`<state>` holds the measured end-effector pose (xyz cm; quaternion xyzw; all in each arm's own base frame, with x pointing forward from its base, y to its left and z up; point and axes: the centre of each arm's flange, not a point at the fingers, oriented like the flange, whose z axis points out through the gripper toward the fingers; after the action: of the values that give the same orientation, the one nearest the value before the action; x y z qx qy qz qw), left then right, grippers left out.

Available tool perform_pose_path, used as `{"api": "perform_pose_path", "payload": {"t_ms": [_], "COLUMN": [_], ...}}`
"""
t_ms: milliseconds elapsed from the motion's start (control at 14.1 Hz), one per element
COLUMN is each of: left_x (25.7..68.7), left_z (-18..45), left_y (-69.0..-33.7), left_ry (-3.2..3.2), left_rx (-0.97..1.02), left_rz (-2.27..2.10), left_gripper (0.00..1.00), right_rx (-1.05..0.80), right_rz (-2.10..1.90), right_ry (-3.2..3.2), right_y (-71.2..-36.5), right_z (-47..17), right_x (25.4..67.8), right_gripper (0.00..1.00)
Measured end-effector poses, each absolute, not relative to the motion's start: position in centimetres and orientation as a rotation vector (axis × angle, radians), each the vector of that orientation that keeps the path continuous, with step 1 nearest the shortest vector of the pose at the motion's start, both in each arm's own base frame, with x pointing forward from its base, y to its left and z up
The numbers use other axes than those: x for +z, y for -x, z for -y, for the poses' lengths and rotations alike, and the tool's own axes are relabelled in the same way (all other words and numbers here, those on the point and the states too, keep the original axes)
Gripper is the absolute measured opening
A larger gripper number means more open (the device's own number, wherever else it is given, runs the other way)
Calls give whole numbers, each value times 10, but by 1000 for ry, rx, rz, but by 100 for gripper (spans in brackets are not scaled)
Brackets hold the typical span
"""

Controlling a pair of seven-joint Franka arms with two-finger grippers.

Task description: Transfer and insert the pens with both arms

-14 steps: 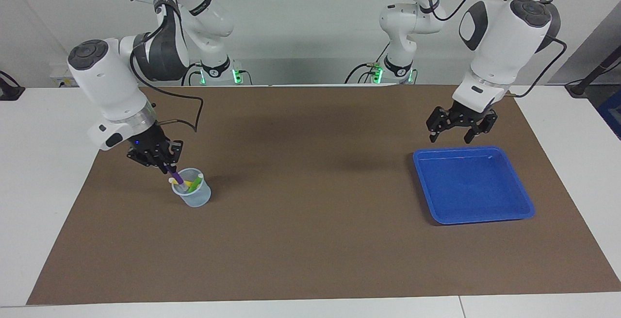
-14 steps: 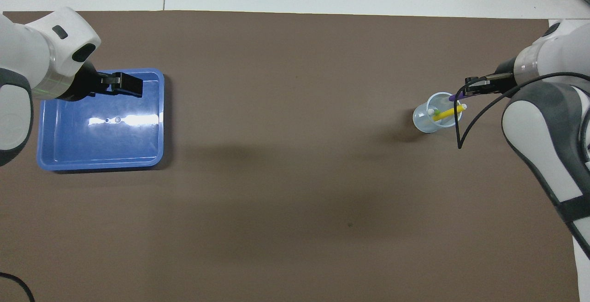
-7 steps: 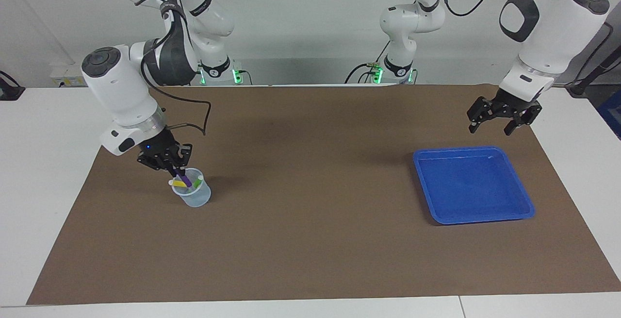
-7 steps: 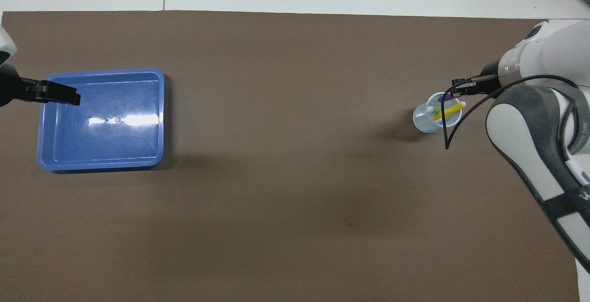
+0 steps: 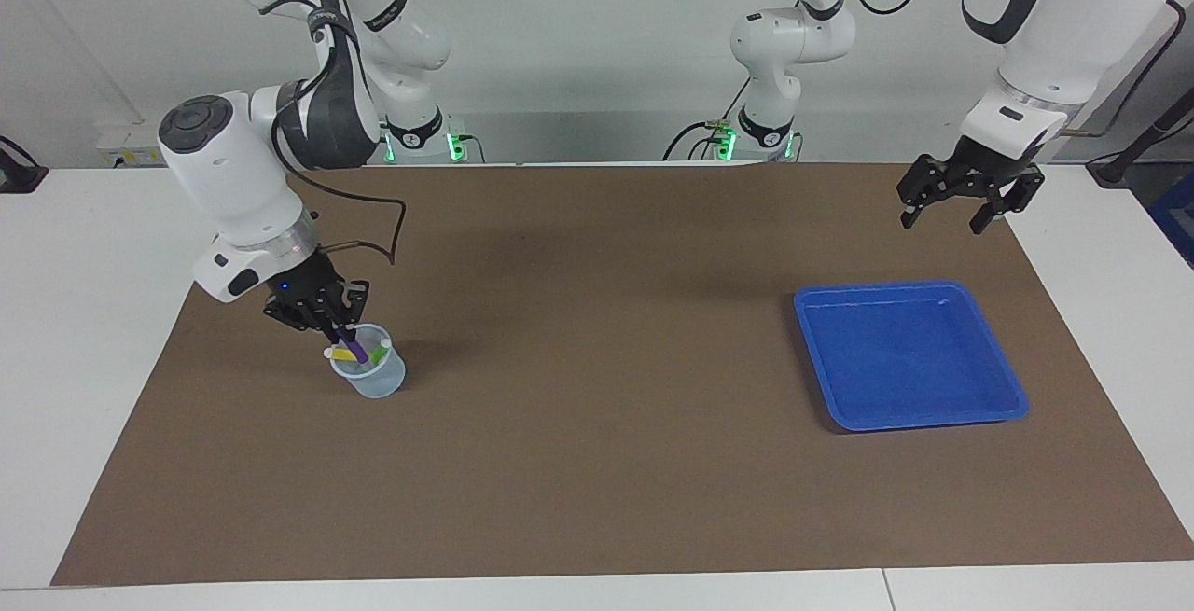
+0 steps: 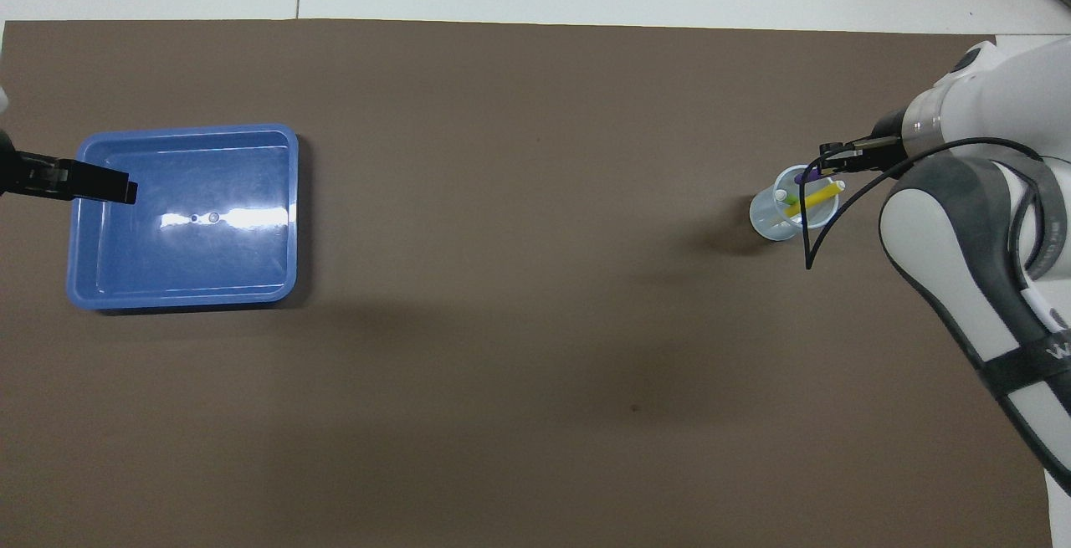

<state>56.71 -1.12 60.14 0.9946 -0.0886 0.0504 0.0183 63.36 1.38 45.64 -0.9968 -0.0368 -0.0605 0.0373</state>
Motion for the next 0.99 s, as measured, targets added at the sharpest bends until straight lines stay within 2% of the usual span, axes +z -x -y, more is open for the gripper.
{"api": "perform_pose_path", "payload": {"t_ms": [566, 990], "left_x": [600, 602], "left_z": [7, 16], "left_y": [-566, -550], "left_ry": [-3169, -3174], "left_rx": [139, 13], "left_rz": [312, 236], "left_gripper": [100, 100], "right_rx": [-185, -175], "right_rz": [106, 93], "right_ry": [3059, 3061], "right_y": [-631, -629], "right_z": [-12, -7], "right_x": [442, 432], "right_gripper": [19, 19]}}
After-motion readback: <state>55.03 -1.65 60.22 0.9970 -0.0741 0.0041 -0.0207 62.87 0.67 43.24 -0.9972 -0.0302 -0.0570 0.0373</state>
